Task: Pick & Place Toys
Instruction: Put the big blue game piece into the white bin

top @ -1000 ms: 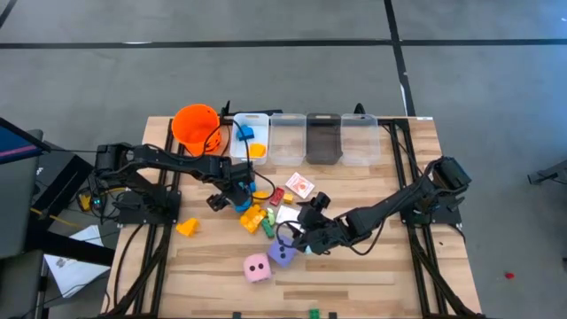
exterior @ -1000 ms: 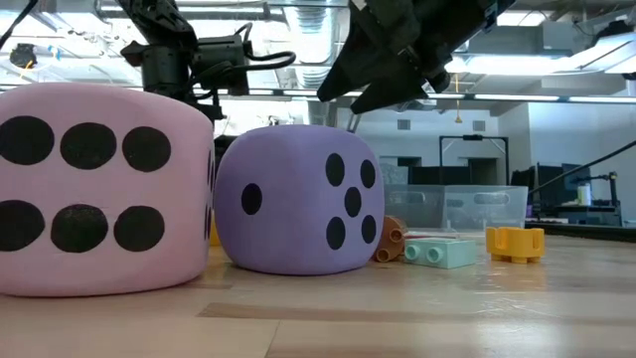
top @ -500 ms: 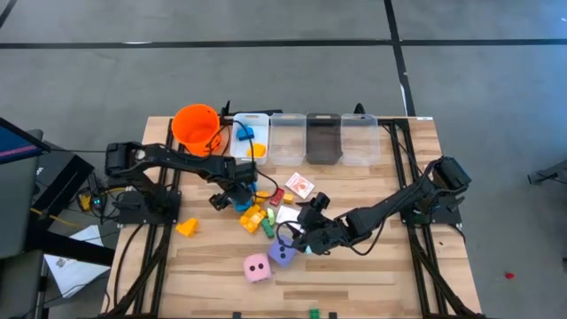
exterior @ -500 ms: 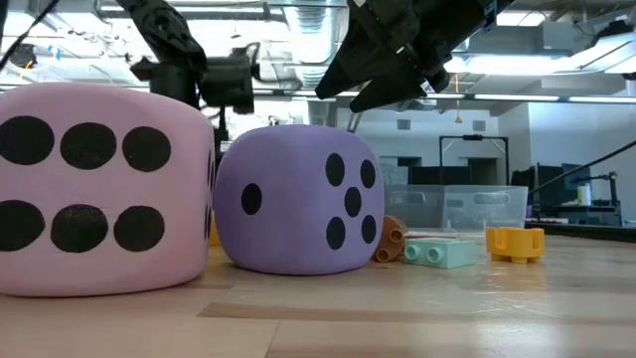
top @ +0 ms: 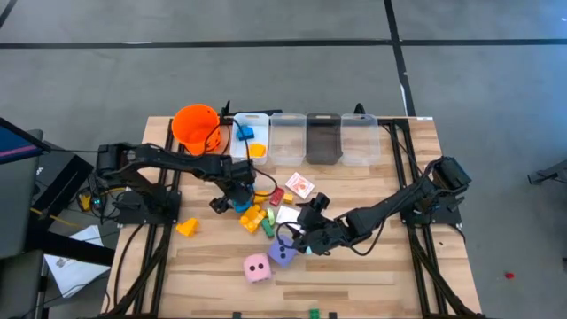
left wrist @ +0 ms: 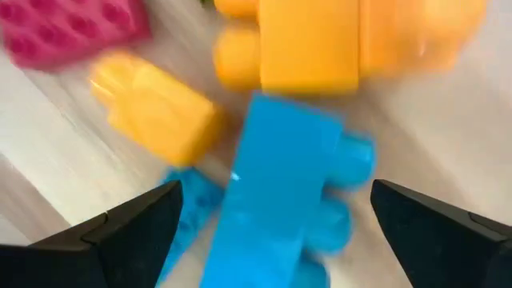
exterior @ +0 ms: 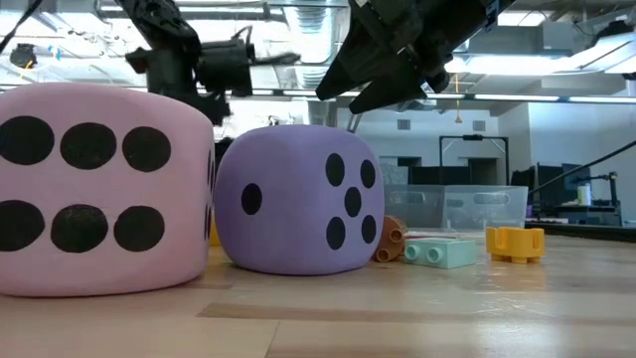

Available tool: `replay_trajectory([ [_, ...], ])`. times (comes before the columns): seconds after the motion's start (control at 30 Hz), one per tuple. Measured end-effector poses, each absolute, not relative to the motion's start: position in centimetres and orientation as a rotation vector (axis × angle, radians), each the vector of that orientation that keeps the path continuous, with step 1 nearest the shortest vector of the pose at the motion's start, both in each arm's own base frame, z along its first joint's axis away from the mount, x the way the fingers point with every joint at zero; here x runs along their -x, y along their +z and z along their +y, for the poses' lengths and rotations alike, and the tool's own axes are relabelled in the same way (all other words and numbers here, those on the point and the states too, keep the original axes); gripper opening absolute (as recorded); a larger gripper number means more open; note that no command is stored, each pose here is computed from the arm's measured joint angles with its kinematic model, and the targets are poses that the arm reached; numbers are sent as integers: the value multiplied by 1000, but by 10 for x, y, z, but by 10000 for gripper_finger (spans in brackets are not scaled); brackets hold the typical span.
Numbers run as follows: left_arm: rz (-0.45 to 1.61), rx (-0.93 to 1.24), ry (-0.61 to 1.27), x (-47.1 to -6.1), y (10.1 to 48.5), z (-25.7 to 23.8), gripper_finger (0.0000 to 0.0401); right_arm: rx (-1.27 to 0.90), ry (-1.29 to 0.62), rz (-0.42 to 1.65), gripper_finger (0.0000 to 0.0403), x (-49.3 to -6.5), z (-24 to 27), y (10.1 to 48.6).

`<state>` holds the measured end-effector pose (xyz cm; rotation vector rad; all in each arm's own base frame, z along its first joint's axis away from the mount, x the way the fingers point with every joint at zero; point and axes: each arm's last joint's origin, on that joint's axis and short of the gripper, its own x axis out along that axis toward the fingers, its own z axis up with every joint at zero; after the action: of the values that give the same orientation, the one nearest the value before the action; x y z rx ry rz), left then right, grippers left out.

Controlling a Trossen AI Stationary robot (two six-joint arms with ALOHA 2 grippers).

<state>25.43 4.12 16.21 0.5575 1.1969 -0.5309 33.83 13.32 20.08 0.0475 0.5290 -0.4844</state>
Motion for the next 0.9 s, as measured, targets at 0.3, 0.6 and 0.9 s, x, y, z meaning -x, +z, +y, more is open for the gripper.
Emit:
replay_trajectory([
  [0.3, 1145, -359, -452, -250, 176, 38, 399, -47, -476, 529, 331, -337, 136, 201],
  [0.6, 1174, -405, -440, -247, 172, 37, 397, -47, -477, 529, 331, -338, 135, 201],
  [0.9, 1315, -592, -422, -227, 146, 39, 396, -46, -477, 529, 331, -338, 135, 201],
])
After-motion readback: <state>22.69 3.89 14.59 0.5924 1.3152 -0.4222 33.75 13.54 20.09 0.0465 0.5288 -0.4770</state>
